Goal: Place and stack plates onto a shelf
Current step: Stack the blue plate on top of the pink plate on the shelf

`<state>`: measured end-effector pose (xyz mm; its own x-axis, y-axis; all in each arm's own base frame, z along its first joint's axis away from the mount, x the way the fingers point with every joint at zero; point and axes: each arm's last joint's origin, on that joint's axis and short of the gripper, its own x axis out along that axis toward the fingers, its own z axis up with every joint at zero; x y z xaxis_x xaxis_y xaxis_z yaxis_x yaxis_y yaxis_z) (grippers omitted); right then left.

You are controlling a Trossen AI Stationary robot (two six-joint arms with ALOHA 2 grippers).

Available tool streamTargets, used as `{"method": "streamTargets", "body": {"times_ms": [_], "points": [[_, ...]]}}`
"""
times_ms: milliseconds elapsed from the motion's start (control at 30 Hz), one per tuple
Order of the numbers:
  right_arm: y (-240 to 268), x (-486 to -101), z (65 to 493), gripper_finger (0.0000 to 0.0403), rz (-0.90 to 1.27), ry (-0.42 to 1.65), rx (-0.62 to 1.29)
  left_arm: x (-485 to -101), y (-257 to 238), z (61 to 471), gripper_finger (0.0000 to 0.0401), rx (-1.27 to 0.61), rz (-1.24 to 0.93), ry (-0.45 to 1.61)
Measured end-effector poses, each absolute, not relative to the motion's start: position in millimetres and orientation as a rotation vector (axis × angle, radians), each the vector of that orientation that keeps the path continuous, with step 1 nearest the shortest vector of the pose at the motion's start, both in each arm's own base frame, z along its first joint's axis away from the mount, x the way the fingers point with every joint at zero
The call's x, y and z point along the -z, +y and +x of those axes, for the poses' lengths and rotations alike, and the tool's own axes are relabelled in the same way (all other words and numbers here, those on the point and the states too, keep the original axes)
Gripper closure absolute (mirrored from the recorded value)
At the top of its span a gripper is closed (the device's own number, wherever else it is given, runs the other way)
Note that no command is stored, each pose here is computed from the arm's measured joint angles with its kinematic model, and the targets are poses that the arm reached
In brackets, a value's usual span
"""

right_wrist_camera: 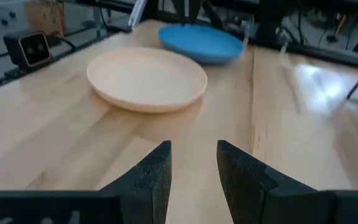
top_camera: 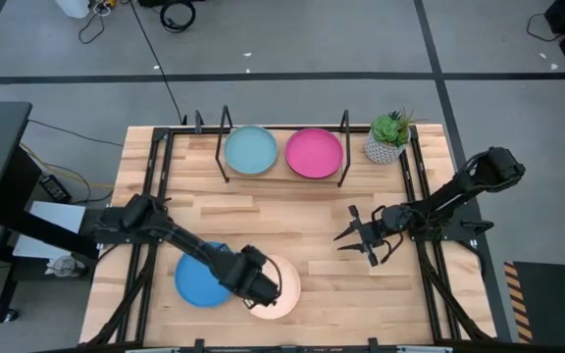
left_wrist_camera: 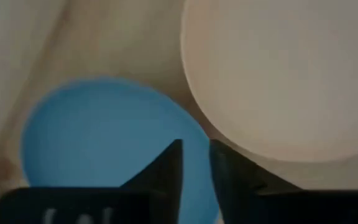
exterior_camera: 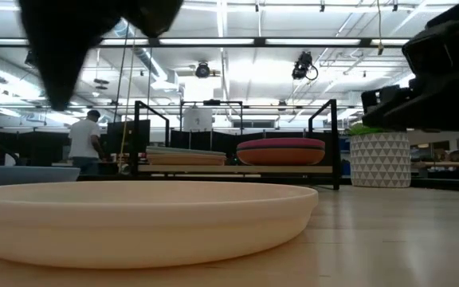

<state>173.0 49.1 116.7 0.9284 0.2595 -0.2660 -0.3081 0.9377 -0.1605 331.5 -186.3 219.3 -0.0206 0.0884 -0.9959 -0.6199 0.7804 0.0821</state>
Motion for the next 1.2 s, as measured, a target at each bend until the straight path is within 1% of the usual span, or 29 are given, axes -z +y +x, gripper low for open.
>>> {"method": "streamTargets", "body": {"times_ms": [133, 267, 367, 500, 667, 767, 867, 1033, 1100, 1200], "points": [[50.8, -120.0, 173.4, 0.0268, -0.233, 0.203, -0.301, -211.6, -206.1, 319.8, 0.0261, -0.584, -0.482, 1.498], [51.0, -121.8, 174.1, 0.0268, -0.255, 0.184, -0.301, -198.4, -217.1, 311.0, 0.0219, -0.588, -0.509, 1.495], [51.2, -124.2, 174.9, 0.0268, -0.265, 0.158, -0.299, -191.0, -219.4, 310.5, 0.0204, -0.577, -0.542, 1.488], [51.2, -125.2, 175.1, 0.0268, -0.286, 0.145, -0.3, -178.1, -220.2, 305.2, 0.0204, -0.615, -0.536, 1.506], [51.4, -126.6, 175.7, 0.0268, -0.324, 0.127, -0.301, -164.1, -223.4, 302.0, 0.0223, -0.63, -0.541, 1.521], [51.5, -128.4, 176.1, 0.0268, -0.334, 0.107, -0.299, -157.4, -224.1, 302.2, 0.0244, -0.641, -0.529, 1.541], [51.4, -129.2, 176.3, 0.0268, -0.336, 0.099, -0.298, -156.7, -223.6, 301.0, 0.0282, -0.648, -0.526, 1.563], [51.4, -129.5, 176.3, 0.0268, -0.336, 0.096, -0.297, -157.4, -220.9, 297.4, 0.038, -0.667, -0.483, 1.595], [51.4, -129.6, 176.3, 0.0268, -0.336, 0.095, -0.297, -159.3, -218.3, 296.6, 0.0387, -0.645, -0.44, 1.609], [51.4, -129.8, 176.3, 0.0268, -0.332, 0.094, -0.296, -170.8, -212.1, 301.0, 0.0389, -0.551, -0.378, 1.625]]}}
